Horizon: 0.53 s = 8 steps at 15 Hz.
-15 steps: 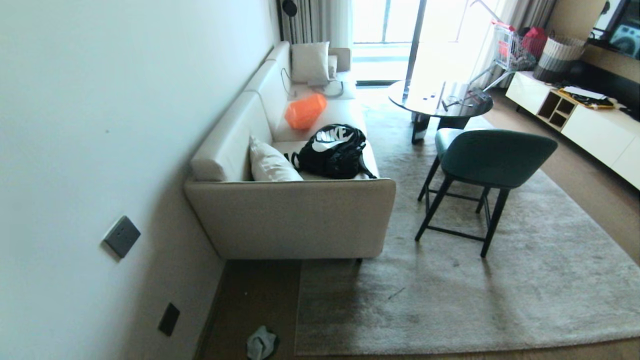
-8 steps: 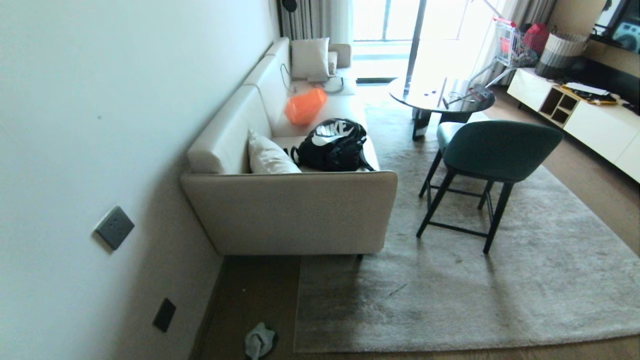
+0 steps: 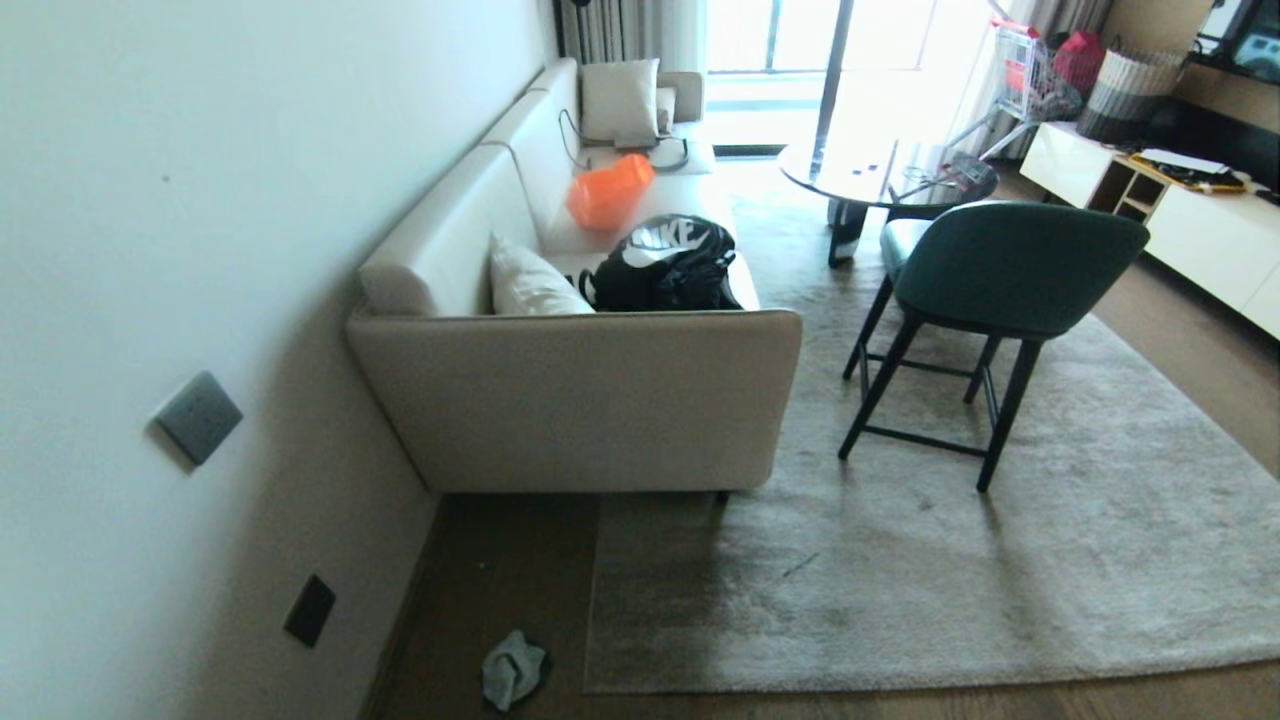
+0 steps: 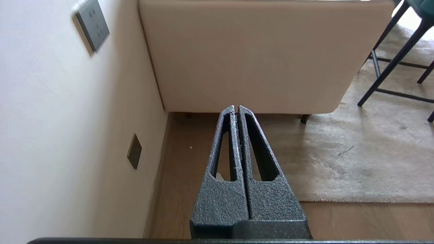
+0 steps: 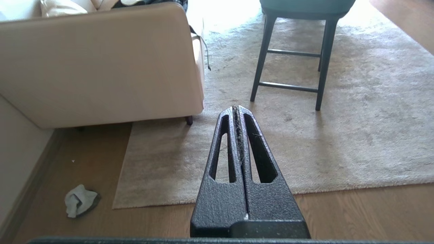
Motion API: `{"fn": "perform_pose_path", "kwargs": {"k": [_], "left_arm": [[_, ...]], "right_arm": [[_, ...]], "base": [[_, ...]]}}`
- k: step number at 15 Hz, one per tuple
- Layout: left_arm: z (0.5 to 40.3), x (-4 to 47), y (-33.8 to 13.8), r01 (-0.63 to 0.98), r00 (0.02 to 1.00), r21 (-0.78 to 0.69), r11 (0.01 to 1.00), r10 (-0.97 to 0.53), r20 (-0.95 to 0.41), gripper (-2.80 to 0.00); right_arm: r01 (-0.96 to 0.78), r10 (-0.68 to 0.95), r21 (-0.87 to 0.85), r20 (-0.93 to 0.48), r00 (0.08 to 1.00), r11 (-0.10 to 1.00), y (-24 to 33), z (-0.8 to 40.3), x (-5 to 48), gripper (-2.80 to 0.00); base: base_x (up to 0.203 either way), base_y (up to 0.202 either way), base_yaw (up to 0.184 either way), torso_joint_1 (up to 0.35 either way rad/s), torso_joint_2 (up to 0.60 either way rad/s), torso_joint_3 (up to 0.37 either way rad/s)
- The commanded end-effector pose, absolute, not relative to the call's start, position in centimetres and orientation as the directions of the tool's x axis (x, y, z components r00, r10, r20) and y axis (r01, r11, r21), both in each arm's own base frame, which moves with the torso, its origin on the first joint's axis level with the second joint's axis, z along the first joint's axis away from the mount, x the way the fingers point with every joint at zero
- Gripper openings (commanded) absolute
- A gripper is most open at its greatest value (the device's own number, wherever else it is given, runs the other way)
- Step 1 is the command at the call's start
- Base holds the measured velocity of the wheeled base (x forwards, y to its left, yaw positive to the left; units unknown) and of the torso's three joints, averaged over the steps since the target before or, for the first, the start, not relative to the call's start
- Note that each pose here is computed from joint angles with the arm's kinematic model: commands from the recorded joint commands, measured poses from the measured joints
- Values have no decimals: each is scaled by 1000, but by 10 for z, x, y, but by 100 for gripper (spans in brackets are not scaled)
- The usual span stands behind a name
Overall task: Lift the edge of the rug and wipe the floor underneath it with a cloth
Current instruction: Pick up the rag
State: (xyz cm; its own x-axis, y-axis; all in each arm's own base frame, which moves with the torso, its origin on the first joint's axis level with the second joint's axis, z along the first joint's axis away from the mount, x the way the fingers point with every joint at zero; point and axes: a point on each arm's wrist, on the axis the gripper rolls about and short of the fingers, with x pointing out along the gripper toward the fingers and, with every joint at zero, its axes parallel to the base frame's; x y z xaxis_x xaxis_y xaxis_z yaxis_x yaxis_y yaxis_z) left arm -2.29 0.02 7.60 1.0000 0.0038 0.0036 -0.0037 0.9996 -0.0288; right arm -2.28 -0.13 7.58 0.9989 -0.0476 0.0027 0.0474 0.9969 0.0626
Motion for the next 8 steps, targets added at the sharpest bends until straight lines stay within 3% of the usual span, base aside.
{"fn": "perform_pose_path", "kwargs": {"k": [1,8], "left_arm": [[76,-23,0,-4,1000,-29,1000,5,4,-280],[76,-23,0,-4,1000,-30,1000,5,3,-280]], "right_arm": [[47,-48,63,3,999,997,-1,76,-23,-280],[47,-48,65,3,999,997,-1,76,-23,-280]], "base": [[0,0,0,-169,516,370],[0,0,0,-123,497,369]]}}
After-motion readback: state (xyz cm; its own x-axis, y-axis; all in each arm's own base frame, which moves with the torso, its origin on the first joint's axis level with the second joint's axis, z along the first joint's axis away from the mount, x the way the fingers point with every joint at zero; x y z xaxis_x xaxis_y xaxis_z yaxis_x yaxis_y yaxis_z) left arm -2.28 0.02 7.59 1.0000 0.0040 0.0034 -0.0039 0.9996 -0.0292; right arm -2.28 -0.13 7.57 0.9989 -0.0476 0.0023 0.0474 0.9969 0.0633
